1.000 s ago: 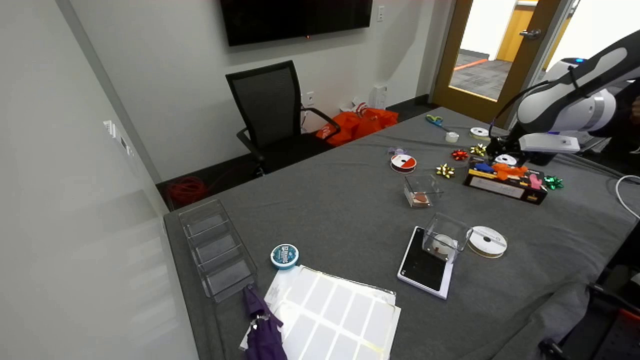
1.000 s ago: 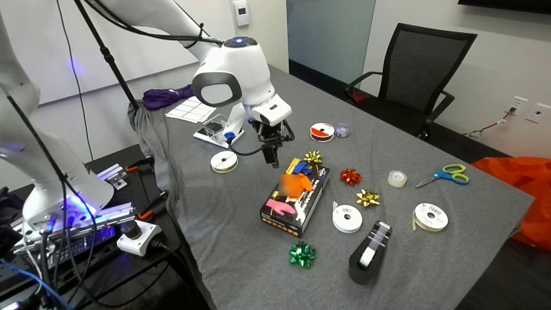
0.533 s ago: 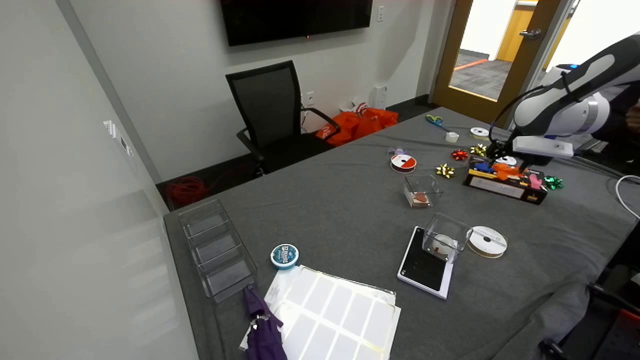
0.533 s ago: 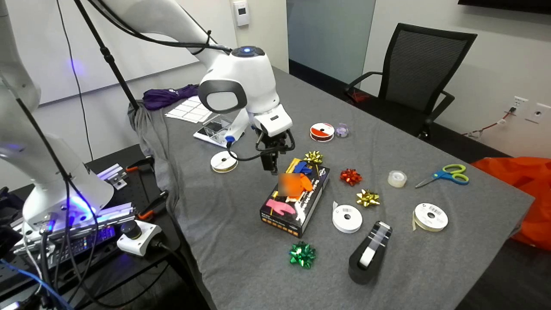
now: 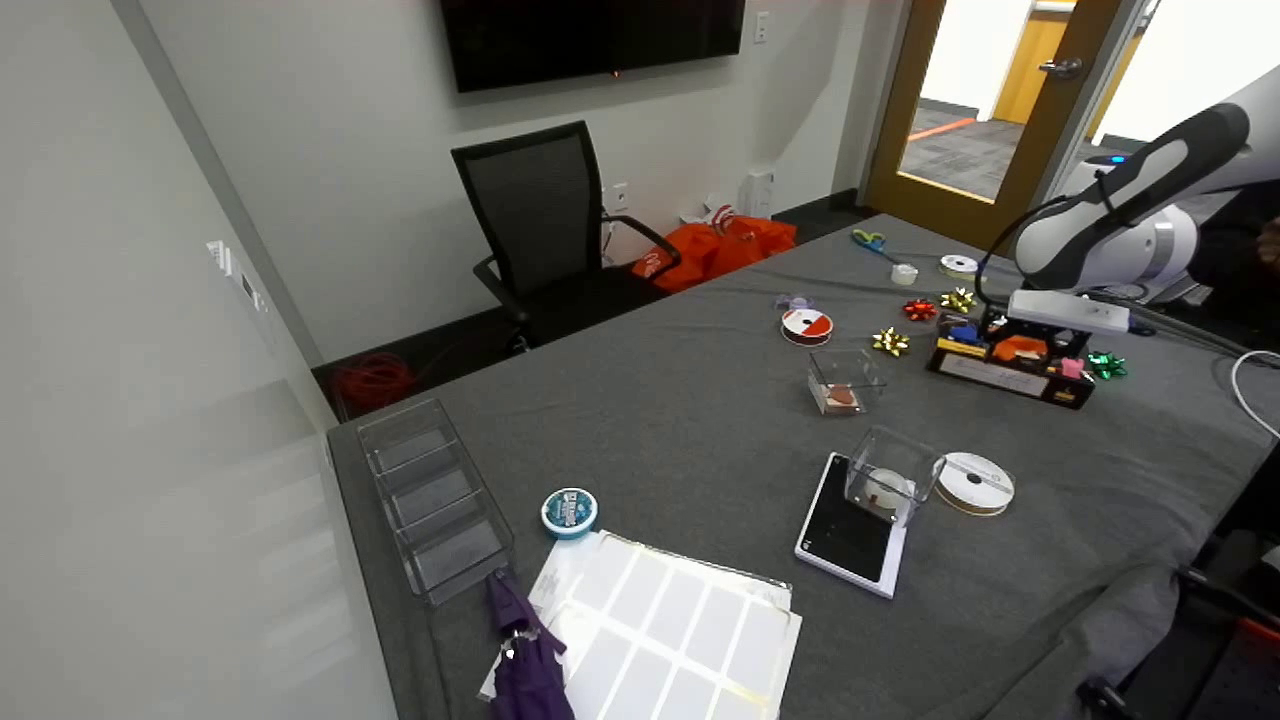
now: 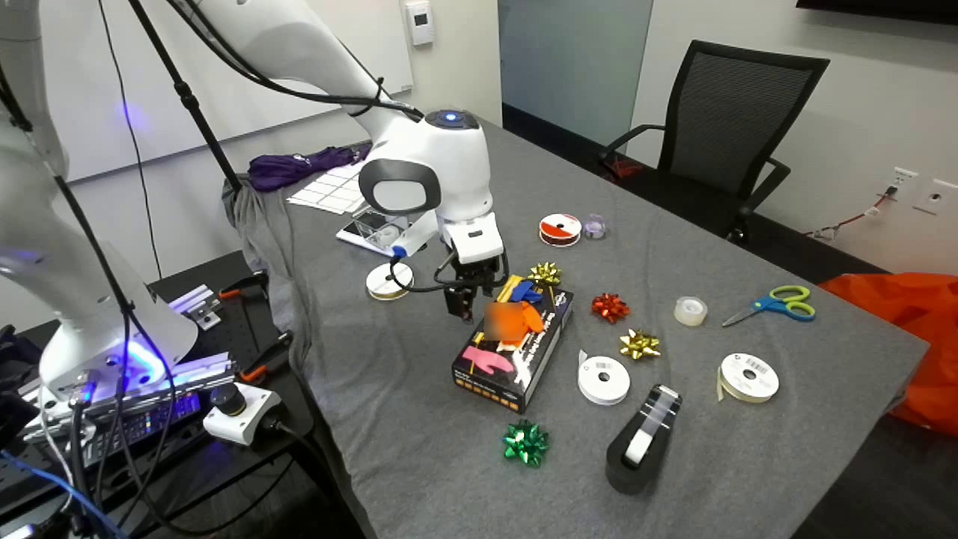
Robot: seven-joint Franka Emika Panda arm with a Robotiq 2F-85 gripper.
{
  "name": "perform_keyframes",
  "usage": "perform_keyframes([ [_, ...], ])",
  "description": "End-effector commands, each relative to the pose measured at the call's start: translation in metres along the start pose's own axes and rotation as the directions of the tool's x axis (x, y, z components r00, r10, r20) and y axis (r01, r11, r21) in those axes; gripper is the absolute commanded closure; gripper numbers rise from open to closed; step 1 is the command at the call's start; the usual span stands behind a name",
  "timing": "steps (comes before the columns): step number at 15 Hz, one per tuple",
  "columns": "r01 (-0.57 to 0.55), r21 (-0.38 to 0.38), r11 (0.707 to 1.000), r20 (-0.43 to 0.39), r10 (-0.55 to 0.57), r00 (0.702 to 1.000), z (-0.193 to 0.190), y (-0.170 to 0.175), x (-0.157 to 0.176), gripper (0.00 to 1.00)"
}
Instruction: Put the left tape on the black object, then move the right tray to the right
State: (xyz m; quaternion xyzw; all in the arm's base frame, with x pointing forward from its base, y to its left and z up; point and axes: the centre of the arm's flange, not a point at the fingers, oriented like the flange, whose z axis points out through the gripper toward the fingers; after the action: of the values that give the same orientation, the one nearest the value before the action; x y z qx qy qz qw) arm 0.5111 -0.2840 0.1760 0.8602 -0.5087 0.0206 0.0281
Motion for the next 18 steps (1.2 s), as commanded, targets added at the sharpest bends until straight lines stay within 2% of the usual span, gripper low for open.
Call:
perform_keyframes([
  [1, -0.019, -0.004, 1.0, 0.048, 0.019, 0.999, 0.009, -0.002, 0.01, 0.48],
  [5, 0.001, 0.003, 1.0, 0.092, -0.002, 0.996, 0.015, 0.001, 0.011, 0.77],
  [8, 0.017, 0.01, 1.0, 0.081, -0.017, 0.997, 0.021, 0.004, 0.016, 0.97],
  [9, 0.021, 0.011, 1.0, 0.067, -0.021, 0.998, 0.023, 0.005, 0.02, 1.0],
  [13, 0.009, 0.039, 0.999, 0.007, -0.009, 1.0, 0.022, 0.0, 0.038, 1.0],
  [18, -0.011, 0.079, 0.997, -0.085, 0.018, 0.996, 0.012, -0.025, 0.07, 1.0],
])
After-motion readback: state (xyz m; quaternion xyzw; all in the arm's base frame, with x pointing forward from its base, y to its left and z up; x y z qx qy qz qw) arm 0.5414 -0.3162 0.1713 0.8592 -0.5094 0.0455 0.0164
